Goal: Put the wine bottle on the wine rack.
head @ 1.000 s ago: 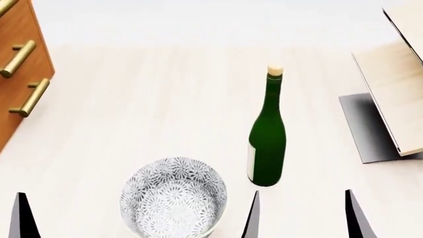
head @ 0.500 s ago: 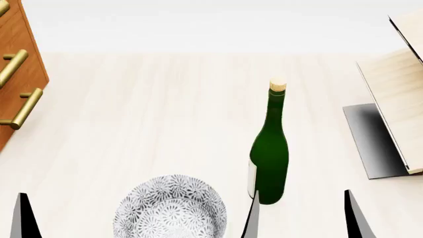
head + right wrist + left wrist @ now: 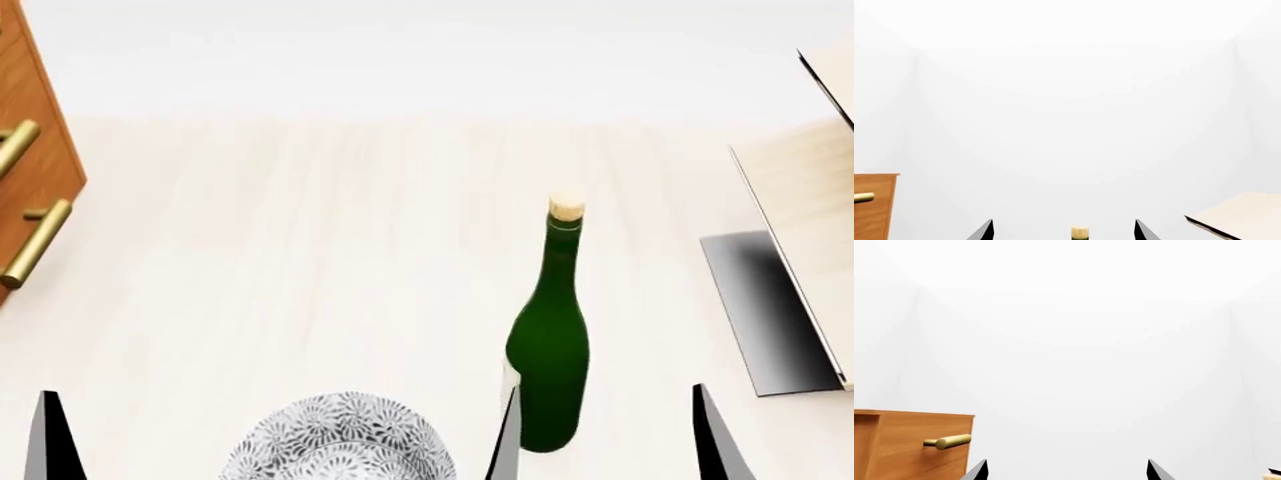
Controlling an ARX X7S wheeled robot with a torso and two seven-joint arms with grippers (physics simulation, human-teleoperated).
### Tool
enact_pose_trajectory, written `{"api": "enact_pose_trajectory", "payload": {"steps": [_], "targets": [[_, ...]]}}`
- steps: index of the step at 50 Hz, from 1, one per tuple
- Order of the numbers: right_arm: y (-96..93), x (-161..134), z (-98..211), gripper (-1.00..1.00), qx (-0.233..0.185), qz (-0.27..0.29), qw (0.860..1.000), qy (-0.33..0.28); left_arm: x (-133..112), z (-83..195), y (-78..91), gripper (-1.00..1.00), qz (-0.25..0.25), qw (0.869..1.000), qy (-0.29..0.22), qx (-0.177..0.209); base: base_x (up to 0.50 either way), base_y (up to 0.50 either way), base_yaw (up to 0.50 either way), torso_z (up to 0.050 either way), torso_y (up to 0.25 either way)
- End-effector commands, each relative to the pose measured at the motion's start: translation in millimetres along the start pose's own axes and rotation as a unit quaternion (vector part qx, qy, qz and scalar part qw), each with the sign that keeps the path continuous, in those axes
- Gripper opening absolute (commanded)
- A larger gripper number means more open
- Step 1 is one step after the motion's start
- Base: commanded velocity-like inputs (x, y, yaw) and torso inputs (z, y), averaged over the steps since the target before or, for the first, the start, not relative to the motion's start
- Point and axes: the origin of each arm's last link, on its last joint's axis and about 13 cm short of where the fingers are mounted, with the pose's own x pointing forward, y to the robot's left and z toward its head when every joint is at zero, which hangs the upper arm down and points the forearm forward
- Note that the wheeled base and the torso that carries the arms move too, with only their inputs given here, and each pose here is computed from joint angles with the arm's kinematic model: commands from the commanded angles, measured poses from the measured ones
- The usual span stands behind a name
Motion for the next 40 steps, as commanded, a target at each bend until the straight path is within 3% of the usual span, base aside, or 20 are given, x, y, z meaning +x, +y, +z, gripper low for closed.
{"api": "enact_pose_trajectory", "payload": {"steps": [1, 35, 40], "targets": [[0.0, -0.1, -0.2, 1.00, 0.000, 0.000, 1.000, 0.001, -0.1, 0.5, -0.2, 1.00, -0.001, 1.000, 0.000, 0.000, 0.12, 0.00, 0.00, 0.000, 0.000], [0.6, 0.2, -1.5, 1.00, -0.001, 0.003, 1.000, 0.005, 0.5, 0.0, 0.5, 1.00, 0.000, 1.000, 0.000, -0.001, 0.13, 0.00, 0.00, 0.000, 0.000], [0.1, 1.0, -4.8, 1.00, -0.020, -0.006, 1.000, 0.011, 0.4, -1.0, 0.8, 1.00, 0.001, 1.000, 0.002, 0.000, 0.11, 0.00, 0.00, 0.000, 0.000]]}}
